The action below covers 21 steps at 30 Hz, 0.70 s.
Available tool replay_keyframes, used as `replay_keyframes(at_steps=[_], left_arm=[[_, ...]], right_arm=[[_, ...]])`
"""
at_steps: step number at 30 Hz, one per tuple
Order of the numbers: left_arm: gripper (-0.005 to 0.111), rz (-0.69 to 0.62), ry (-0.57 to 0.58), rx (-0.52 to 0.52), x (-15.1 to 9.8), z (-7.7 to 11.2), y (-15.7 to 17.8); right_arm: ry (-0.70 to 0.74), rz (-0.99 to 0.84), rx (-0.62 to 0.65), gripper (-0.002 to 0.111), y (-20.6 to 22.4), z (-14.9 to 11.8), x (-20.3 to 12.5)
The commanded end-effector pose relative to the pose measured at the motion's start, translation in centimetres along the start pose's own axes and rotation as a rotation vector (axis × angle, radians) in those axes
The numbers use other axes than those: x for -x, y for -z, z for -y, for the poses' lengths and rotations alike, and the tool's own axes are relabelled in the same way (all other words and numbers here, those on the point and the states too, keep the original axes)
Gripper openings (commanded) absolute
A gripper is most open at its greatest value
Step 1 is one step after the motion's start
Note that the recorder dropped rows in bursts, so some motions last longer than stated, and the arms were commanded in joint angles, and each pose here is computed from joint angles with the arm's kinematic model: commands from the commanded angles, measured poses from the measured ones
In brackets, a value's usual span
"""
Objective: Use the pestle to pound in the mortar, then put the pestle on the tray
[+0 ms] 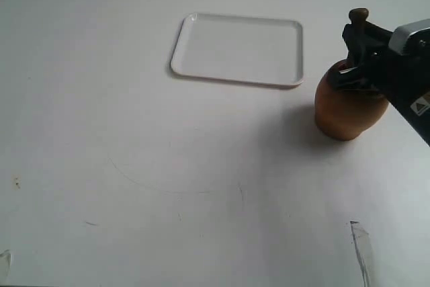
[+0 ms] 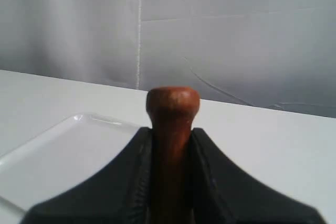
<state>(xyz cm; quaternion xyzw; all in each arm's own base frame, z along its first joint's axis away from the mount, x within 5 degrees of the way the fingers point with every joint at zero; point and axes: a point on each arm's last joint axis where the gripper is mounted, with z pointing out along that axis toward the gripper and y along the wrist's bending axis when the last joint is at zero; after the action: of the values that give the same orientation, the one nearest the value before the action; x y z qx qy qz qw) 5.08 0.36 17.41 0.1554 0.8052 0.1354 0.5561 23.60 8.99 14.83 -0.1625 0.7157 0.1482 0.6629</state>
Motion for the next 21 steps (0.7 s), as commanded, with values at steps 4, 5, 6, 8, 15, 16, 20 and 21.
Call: replay_keyframes(at_steps=[4,5,6,8,15,16,20,21], left_arm=[[0.000,0.007,0.012,-0.008,0.0,0.1,0.0],[0.000,0.007,0.012,-0.008,0.0,0.1,0.0],[0.000,0.007,0.012,-0.008,0.0,0.1,0.0],[0.000,0.007,0.012,-0.008,0.0,0.1,0.0],[0.000,0.007,0.012,-0.008,0.0,0.1,0.0],[0.000,0.007,0.012,-0.008,0.0,0.1,0.0],[0.000,0.007,0.012,-0.008,0.0,0.1,0.0],[0.000,0.007,0.012,-0.008,0.0,0.1,0.0]], right_arm=[[0.005,0.215,-0.028,0.000,-0.2,0.4,6.0],[0.007,0.292,-0.005,0.000,0.1,0.1,7.9],[0.008,0.369,0.019,0.000,0.5,-0.1,9.9],[0.003,0.507,0.064,0.000,1.6,-0.5,13.5],[0.110,0.494,0.194,0.000,3.0,-2.0,22.4],[0.116,0.463,0.195,0.000,2.8,-2.2,22.9],[0.111,0.342,0.174,0.000,0.7,-2.6,23.9],[0.110,0.325,0.179,0.000,0.0,-2.8,24.0]])
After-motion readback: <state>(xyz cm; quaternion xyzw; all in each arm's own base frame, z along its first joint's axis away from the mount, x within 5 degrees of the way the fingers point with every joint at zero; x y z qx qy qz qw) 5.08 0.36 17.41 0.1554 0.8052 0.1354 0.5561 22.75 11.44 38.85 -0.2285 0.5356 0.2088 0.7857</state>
